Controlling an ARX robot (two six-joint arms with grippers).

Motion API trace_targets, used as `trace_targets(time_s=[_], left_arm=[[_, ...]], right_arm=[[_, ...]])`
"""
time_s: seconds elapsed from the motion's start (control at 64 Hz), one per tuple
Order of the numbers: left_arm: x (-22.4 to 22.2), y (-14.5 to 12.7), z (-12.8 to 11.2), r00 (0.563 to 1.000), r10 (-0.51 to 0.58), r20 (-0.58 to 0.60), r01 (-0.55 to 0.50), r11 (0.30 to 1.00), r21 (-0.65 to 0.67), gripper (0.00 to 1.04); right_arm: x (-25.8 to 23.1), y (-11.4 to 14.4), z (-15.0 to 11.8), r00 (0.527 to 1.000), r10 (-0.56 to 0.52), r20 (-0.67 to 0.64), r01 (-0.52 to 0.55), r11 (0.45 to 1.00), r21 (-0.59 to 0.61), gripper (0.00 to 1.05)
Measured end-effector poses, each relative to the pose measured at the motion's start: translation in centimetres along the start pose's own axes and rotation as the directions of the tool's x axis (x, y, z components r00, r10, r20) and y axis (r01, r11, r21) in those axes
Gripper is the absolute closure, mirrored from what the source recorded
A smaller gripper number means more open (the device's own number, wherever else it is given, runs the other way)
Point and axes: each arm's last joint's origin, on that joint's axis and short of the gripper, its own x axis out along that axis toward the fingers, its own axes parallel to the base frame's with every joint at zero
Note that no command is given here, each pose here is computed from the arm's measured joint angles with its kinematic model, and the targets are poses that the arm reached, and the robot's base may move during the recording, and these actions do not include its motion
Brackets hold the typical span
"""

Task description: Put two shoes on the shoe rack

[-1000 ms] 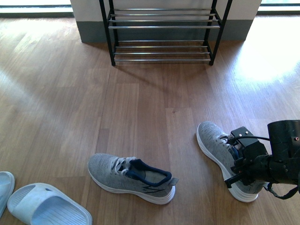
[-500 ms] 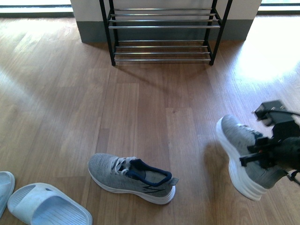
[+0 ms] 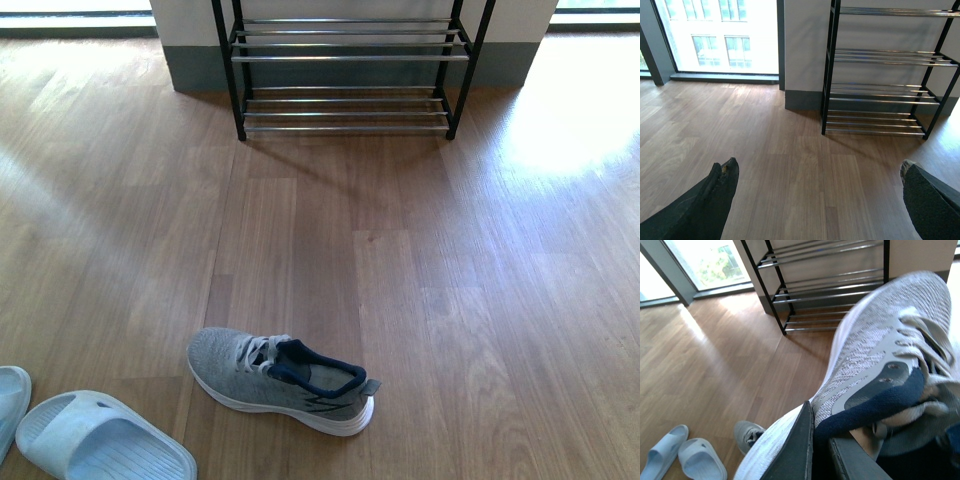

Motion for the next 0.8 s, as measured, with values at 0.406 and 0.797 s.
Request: trace_targets(time_s=[0.406,0.797], left_arm=[[0.0,0.0,0.0,1.0,0.003,0.0,-0.003,1.0,0.0,0.09],[2.3,-1.2,0.4,0.774,0.483,-0.409,-0.538,0.843,-0.024,0.09]], right_arm=[[0.0,-0.1,-0.3,1.0,0.01,-0.008,-0.01,1.0,0.018,1.03],[0.0,-0.1,-0.4,1.0,-0.011,-0.007,0.011,1.0,0.019,1.03]])
